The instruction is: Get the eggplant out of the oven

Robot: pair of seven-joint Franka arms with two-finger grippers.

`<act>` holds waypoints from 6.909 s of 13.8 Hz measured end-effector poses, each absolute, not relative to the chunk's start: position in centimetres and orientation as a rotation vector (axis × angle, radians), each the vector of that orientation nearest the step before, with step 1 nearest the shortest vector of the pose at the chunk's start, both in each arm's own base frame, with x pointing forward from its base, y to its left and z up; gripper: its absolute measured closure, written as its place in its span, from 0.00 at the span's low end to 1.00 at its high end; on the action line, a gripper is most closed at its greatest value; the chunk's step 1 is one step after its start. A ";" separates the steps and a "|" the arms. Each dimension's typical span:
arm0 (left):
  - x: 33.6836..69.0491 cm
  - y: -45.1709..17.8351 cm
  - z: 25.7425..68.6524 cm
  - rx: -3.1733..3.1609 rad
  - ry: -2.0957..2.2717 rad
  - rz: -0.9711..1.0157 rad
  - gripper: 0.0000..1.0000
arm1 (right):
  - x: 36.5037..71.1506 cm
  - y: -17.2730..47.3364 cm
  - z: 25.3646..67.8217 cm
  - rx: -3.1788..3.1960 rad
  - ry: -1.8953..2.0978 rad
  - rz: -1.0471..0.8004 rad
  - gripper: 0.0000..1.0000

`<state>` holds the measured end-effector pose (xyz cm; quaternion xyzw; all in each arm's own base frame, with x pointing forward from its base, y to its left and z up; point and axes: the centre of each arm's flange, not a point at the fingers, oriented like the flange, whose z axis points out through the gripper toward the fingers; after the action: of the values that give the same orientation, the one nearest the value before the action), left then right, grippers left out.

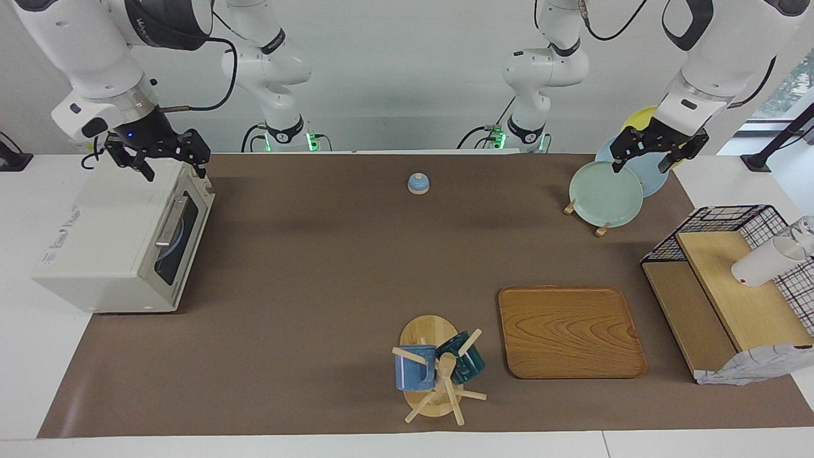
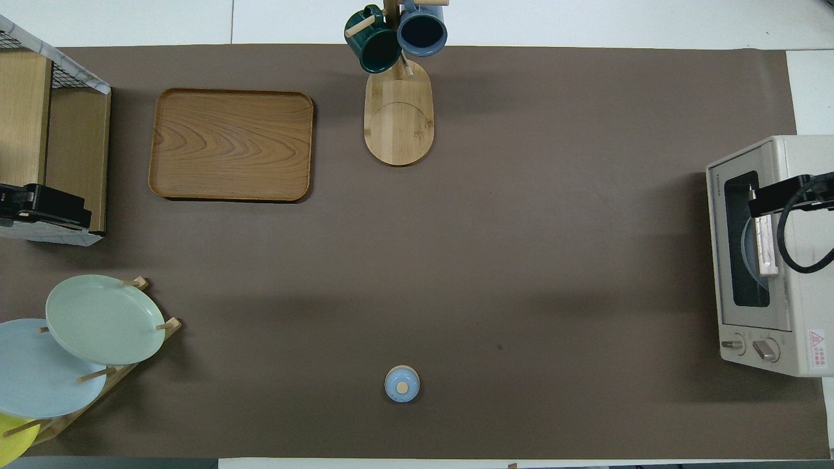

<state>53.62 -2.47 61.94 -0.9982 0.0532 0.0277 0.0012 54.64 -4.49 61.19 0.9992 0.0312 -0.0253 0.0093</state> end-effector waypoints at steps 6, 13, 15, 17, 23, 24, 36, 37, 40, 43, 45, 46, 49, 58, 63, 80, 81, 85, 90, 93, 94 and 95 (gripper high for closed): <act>53.6 -2.5 61.9 -3.133 0.167 0.087 0.00 | 54.6 -4.5 61.2 3.120 0.098 -0.079 0.00; 53.6 -2.5 61.9 -3.133 0.167 0.087 0.00 | 54.8 -4.5 59.8 3.118 0.123 -0.026 0.40; 53.6 -2.5 61.9 -3.133 0.167 0.087 0.00 | 54.7 -4.7 57.4 3.114 0.138 0.023 0.63; 53.6 -2.5 61.9 -3.133 0.167 0.087 0.00 | 54.2 -5.7 54.8 3.107 0.117 0.007 0.82; 53.6 -2.5 61.9 -3.133 0.167 0.087 0.00 | 52.9 -9.8 49.9 3.053 0.052 -0.088 0.99; 53.6 -2.5 61.9 -3.133 0.167 0.087 0.00 | 52.7 -10.2 49.1 3.049 0.050 -0.091 0.99; 53.6 -2.5 61.9 -3.133 0.167 0.087 0.00 | 51.9 -6.6 45.1 3.107 0.134 -0.030 0.99; 53.6 -2.5 61.9 -3.133 0.167 0.087 0.00 | 51.9 -5.3 44.2 3.111 0.160 -0.021 0.99; 53.6 -2.5 61.9 -3.133 0.167 0.087 0.00 | 52.2 -2.4 40.8 3.124 0.195 -0.003 0.99; 53.6 -2.5 61.9 -3.133 0.167 0.087 0.00 | 52.8 -0.9 38.1 3.130 0.210 0.025 0.99; 53.6 -2.5 61.9 -3.133 0.167 0.087 0.00 | 53.1 -0.2 36.5 3.127 0.218 0.045 0.99; 53.6 -2.5 61.9 -3.133 0.167 0.087 0.00 | 53.2 0.2 35.5 3.128 0.205 0.045 0.99; 53.6 -2.5 61.9 -3.133 0.167 0.087 0.00 | 53.8 1.0 32.3 3.127 0.166 0.037 0.99; 53.6 -2.5 61.9 -3.133 0.167 0.087 0.00 | 57.1 4.9 37.6 3.145 -0.019 -0.031 0.72; 53.6 -2.5 61.9 -3.133 0.167 0.087 0.00 | 55.7 0.3 41.5 3.101 -0.108 -0.100 0.45; 53.6 -2.5 61.9 -3.133 0.167 0.087 0.00 | 51.9 -5.8 36.9 3.083 -0.081 -0.077 0.70; 53.6 -2.5 61.9 -3.133 0.167 0.087 0.00 | 51.9 -5.8 36.9 3.080 -0.034 -0.079 0.80; 53.6 -2.5 61.9 -3.133 0.167 0.087 0.00 | 52.8 -2.9 39.9 2.993 0.215 -0.135 0.97; 53.6 -2.5 61.9 -3.133 0.167 0.087 0.00 | 55.9 11.1 47.8 2.937 0.402 -0.115 0.97; 53.6 -2.5 61.9 -3.133 0.167 0.087 0.00 | 55.6 22.1 48.6 2.940 0.283 -0.057 0.97; 53.6 -2.5 61.9 -3.133 0.167 0.087 0.00 | 55.2 26.1 48.3 2.940 0.234 -0.044 0.97; 53.6 -2.5 61.9 -3.133 0.167 0.087 0.00 | 54.7 30.4 47.6 2.929 0.184 -0.049 0.97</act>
<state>53.62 -2.46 61.94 -0.9982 0.0532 0.0277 0.0012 54.68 30.41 47.60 0.9926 0.0625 -0.0166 0.1031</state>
